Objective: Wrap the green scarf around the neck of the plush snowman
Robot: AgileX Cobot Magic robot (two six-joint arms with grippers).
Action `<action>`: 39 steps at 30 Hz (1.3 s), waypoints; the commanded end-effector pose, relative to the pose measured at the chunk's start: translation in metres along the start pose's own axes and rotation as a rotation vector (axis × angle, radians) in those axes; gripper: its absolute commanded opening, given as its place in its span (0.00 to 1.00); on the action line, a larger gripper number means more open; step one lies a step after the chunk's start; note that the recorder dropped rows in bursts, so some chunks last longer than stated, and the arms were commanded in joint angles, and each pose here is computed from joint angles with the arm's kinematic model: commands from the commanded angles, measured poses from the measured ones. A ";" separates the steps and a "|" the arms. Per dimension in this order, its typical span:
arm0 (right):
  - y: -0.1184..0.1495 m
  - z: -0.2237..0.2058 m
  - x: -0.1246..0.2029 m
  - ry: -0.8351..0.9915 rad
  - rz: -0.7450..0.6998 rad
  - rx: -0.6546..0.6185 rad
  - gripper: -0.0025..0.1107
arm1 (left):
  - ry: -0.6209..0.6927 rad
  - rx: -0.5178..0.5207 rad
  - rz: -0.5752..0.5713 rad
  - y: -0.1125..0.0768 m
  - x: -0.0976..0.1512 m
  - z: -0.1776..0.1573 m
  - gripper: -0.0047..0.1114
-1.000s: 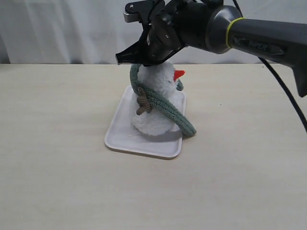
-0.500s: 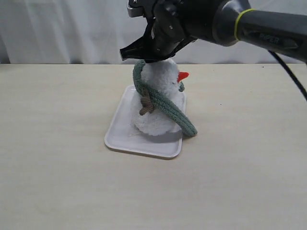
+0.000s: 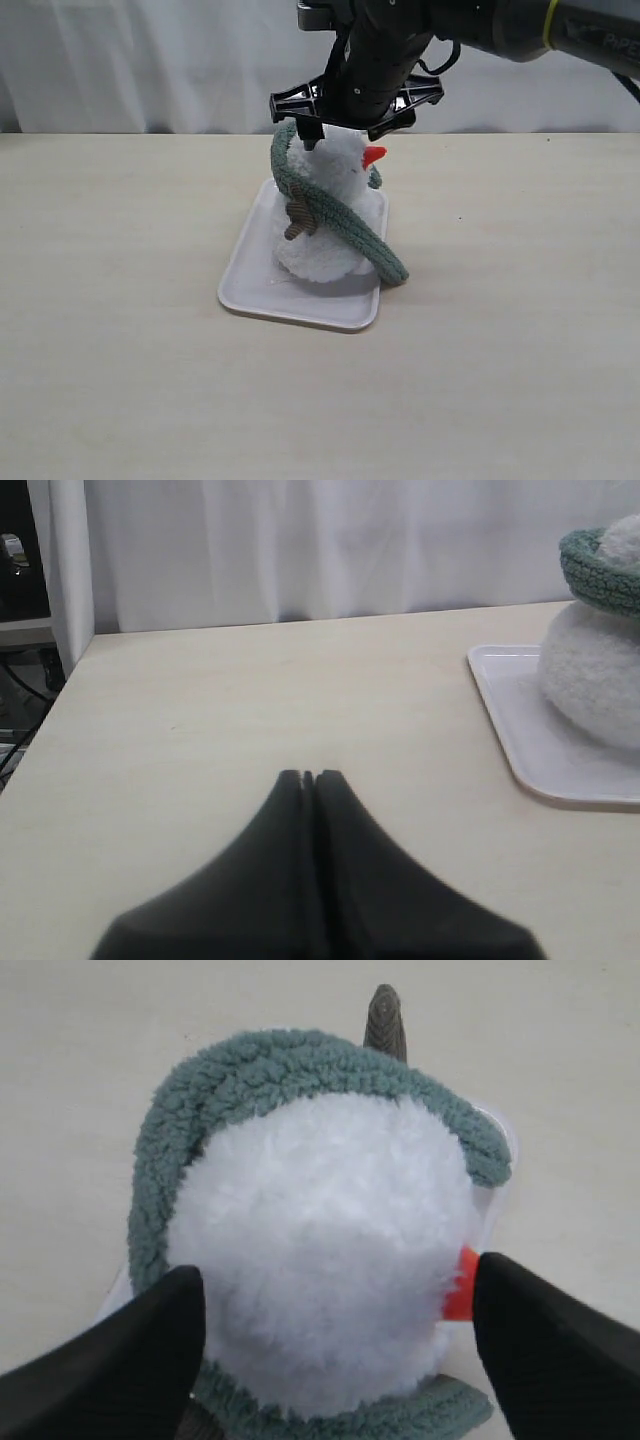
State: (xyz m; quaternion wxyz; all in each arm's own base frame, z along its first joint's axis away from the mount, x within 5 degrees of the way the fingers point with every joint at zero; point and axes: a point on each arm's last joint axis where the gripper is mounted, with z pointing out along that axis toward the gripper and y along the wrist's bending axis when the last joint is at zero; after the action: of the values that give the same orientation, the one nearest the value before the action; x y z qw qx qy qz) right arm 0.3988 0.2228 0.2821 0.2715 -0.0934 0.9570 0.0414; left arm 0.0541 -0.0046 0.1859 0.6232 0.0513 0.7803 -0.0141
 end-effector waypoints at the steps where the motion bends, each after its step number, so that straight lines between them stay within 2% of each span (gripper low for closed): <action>1: 0.000 0.000 -0.003 -0.034 -0.004 -0.004 0.71 | -0.007 0.007 -0.003 0.000 0.000 0.000 0.04; 14: 0.007 0.042 0.007 0.024 0.021 -0.025 0.69 | -0.007 0.007 -0.003 0.000 0.000 0.000 0.04; 18: 0.010 0.043 0.006 0.019 0.080 -0.058 0.51 | -0.007 0.007 -0.003 0.000 0.000 0.000 0.04; 24: 0.010 0.043 0.006 0.021 0.096 -0.061 0.19 | -0.007 0.007 -0.003 0.000 0.000 0.000 0.04; 28: 0.015 0.043 0.004 -0.001 0.149 -0.113 0.06 | -0.007 0.007 -0.003 0.000 0.000 0.000 0.04; 33: 0.021 0.041 -0.003 -0.060 0.315 -0.193 0.06 | -0.007 0.007 -0.003 0.000 0.000 0.000 0.04; 39: 0.018 0.042 -0.001 -0.034 0.472 -0.164 0.06 | -0.007 0.007 -0.003 0.000 0.000 0.000 0.04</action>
State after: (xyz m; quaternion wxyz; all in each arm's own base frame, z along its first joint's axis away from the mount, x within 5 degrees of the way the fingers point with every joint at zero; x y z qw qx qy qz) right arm 0.4179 0.2488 0.2456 0.2651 0.0662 0.9458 0.1755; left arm 0.0541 -0.0046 0.1859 0.6232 0.0513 0.7803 -0.0141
